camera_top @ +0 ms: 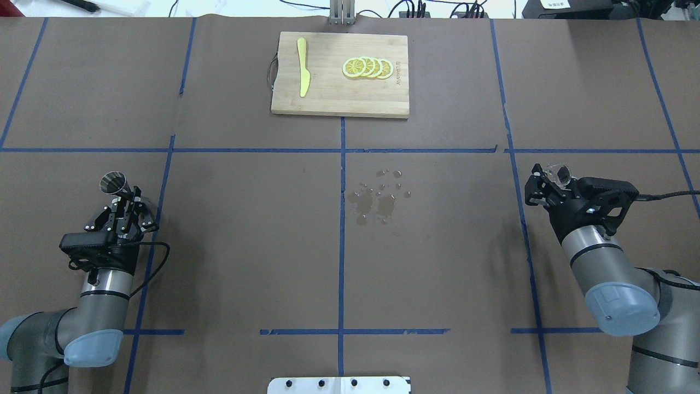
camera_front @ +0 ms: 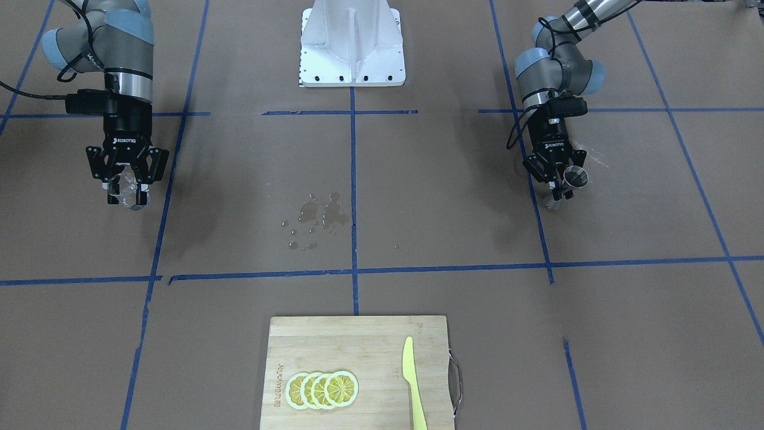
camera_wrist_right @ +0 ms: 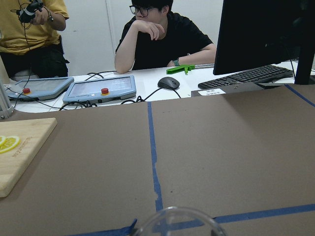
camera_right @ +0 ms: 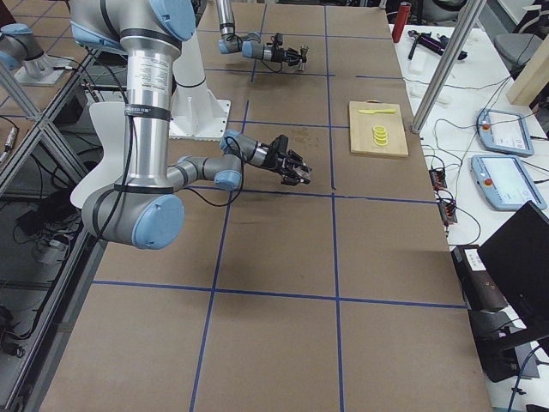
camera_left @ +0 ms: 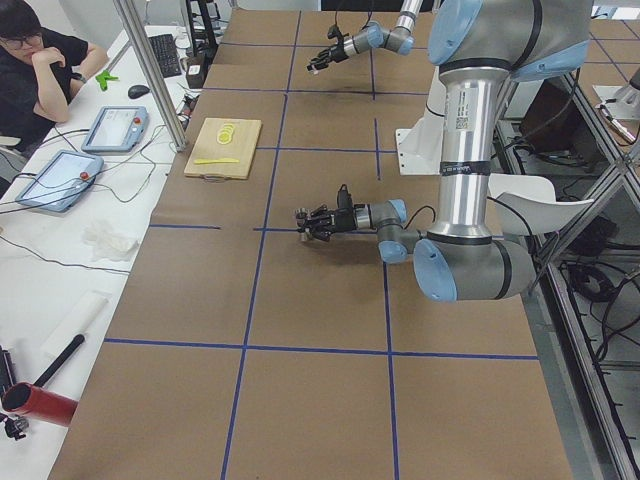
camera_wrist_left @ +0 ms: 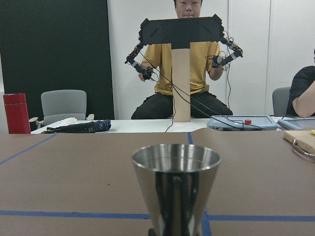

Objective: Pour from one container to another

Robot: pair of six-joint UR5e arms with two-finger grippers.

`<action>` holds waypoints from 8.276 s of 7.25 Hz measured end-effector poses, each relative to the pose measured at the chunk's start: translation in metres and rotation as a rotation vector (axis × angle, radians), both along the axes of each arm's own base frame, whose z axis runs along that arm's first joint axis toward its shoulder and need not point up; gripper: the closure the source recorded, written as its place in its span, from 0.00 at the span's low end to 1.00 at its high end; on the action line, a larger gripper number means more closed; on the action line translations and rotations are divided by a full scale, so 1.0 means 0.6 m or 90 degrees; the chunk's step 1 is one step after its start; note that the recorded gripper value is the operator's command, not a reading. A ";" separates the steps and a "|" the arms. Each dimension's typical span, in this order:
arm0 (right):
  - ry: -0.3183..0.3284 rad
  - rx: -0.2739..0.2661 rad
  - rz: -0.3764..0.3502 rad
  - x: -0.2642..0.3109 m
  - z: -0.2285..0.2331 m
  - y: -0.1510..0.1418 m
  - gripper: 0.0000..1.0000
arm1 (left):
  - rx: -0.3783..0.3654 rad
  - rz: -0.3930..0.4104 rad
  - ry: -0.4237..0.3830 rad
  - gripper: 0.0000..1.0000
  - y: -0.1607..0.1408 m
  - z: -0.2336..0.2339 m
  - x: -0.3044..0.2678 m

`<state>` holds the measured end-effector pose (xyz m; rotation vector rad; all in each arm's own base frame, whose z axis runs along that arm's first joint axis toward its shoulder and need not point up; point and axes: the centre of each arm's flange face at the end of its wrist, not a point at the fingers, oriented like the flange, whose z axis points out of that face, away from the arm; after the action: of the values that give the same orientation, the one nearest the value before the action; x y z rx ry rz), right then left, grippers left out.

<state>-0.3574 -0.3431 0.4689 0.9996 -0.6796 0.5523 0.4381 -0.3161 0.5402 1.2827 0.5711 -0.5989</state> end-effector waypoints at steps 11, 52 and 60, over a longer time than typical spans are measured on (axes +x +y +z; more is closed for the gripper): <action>-0.005 0.012 0.008 -0.018 0.017 0.023 1.00 | -0.061 0.121 0.007 0.00 0.024 -0.037 -0.044; 0.061 -0.289 -0.423 0.146 -0.007 0.217 0.00 | -0.288 0.590 0.027 0.00 0.156 -0.295 -0.206; 0.171 -0.398 -0.558 0.347 -0.088 0.064 0.00 | -0.348 0.632 -0.117 0.00 0.089 -0.372 -0.313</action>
<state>-0.1494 -0.3049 0.4163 0.1259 -0.5788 -0.1534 0.2501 -0.2630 0.3168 0.4186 0.7367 0.1964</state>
